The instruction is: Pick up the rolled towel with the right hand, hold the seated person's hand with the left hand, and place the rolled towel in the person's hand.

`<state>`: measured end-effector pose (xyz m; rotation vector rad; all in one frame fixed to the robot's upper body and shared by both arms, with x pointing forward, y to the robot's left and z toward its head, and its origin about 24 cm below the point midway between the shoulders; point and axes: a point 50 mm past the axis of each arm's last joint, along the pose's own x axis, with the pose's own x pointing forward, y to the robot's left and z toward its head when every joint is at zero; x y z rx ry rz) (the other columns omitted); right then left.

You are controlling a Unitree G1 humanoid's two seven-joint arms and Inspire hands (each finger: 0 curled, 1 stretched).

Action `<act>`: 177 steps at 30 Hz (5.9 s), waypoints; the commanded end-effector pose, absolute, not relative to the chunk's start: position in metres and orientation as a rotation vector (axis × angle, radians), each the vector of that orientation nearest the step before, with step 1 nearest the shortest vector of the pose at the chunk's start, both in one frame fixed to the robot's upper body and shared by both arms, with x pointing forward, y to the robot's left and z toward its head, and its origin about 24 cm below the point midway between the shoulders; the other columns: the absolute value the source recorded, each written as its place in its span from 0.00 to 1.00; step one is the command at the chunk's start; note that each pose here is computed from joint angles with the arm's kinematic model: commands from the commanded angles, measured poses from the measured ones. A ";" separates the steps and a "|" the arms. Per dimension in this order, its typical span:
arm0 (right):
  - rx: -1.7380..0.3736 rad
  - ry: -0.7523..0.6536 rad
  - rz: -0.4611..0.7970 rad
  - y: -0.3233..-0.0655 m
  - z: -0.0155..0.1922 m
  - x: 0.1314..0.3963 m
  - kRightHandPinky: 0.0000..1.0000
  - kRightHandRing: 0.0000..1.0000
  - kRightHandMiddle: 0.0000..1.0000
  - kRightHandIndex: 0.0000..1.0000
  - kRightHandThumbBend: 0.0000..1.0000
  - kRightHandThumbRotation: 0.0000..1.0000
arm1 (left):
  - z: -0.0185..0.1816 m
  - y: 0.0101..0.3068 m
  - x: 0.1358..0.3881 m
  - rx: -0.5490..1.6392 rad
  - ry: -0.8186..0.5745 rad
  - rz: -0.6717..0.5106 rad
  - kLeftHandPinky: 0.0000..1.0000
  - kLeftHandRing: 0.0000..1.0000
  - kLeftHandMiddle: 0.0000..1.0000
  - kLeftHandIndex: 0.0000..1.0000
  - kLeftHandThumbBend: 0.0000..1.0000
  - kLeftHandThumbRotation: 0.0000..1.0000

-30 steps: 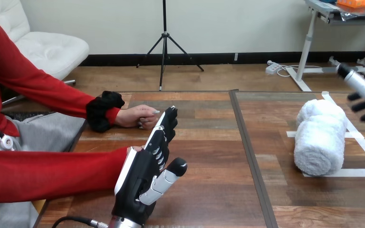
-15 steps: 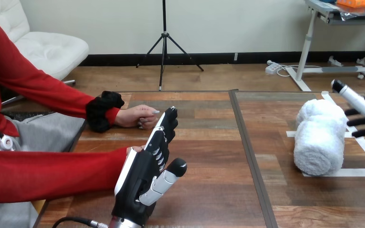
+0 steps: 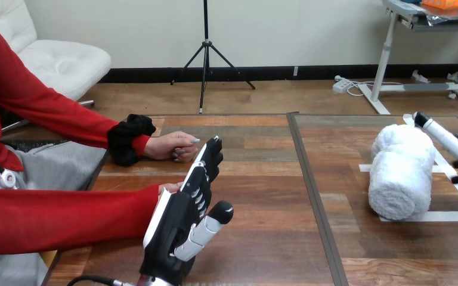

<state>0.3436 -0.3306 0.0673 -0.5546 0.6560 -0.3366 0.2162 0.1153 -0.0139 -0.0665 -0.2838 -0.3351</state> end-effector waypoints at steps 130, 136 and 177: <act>-0.798 0.560 -0.250 -0.256 0.030 0.356 0.25 0.33 0.50 0.61 0.94 0.00 | 0.017 0.118 0.181 -0.143 -0.437 -0.320 0.98 0.95 0.94 0.93 0.99 0.75; -0.744 0.548 -0.248 -0.253 0.029 0.357 0.25 0.33 0.48 0.54 0.91 0.00 | 0.017 0.118 0.182 -0.148 -0.436 -0.323 0.98 0.95 0.94 0.92 0.99 0.75; -0.478 0.297 -0.230 -0.241 0.036 0.361 0.31 0.39 0.49 0.46 0.79 0.00 | 0.019 0.119 0.189 -0.134 -0.436 -0.337 1.00 0.95 0.93 0.89 1.00 0.75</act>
